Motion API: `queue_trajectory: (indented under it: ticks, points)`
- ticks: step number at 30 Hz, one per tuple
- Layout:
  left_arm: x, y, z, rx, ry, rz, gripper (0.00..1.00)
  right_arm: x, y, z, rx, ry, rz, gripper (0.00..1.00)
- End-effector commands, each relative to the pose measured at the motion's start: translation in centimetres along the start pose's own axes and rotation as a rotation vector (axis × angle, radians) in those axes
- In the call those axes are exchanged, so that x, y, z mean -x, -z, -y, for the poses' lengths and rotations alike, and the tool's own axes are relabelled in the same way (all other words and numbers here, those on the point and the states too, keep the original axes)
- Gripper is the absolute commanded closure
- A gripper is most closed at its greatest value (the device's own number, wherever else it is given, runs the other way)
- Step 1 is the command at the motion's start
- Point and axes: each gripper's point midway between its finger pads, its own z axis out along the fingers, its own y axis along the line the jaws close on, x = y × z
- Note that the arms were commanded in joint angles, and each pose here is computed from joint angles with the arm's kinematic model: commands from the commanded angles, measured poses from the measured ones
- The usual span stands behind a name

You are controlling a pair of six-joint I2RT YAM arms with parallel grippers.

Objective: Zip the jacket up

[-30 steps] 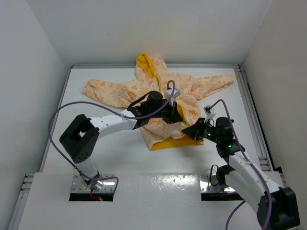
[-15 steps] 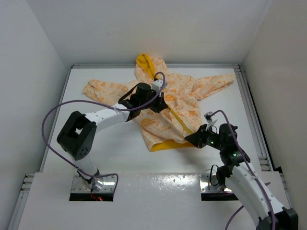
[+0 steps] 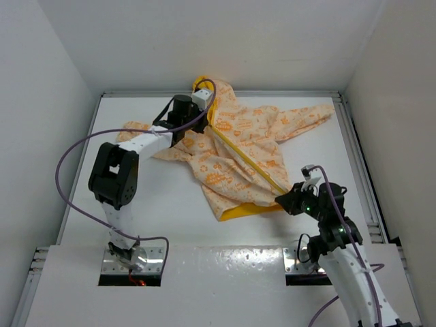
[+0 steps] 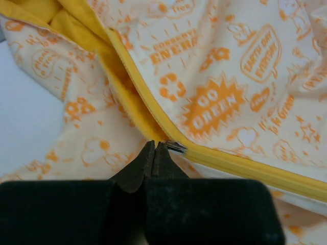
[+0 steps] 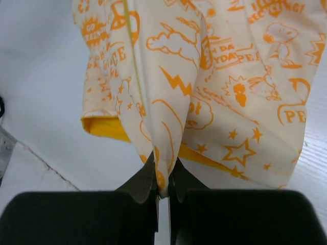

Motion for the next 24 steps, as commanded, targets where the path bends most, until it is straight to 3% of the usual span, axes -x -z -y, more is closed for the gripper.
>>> queue_trajectory:
  ticks: [1, 9, 10, 12, 19, 22, 24]
  points:
    - [4.4, 0.6, -10.8, 0.312, -0.098, 0.105, 1.00, 0.7, 1.6, 1.1, -0.105, -0.009, -0.004, 1.00]
    - [9.4, -0.3, -15.8, 0.421, -0.192, 0.209, 1.00, 2.4, 3.4, 3.5, -0.289, 0.019, 0.044, 1.00]
    - [8.4, -1.2, -16.9, 0.438, -0.198, 0.180, 1.00, 2.4, 3.6, 3.7, -0.300, 0.017, 0.046, 1.00]
    - [10.1, -1.3, -18.5, 0.482, -0.207, 0.212, 1.00, 2.8, 4.1, 4.2, -0.345, 0.024, 0.056, 1.00]
    - [10.9, -1.7, -25.4, 0.657, -0.218, 0.219, 1.00, 3.8, 5.3, 5.4, -0.438, 0.042, 0.080, 1.00]
    - [11.3, -1.1, -27.0, 0.683, -0.211, 0.225, 1.00, 4.1, 5.4, 5.7, -0.460, 0.028, 0.094, 1.00]
    - [11.9, -1.2, -26.2, 0.592, -0.214, 0.238, 1.00, 4.4, 4.9, 5.3, -0.420, 0.027, 0.095, 1.00]
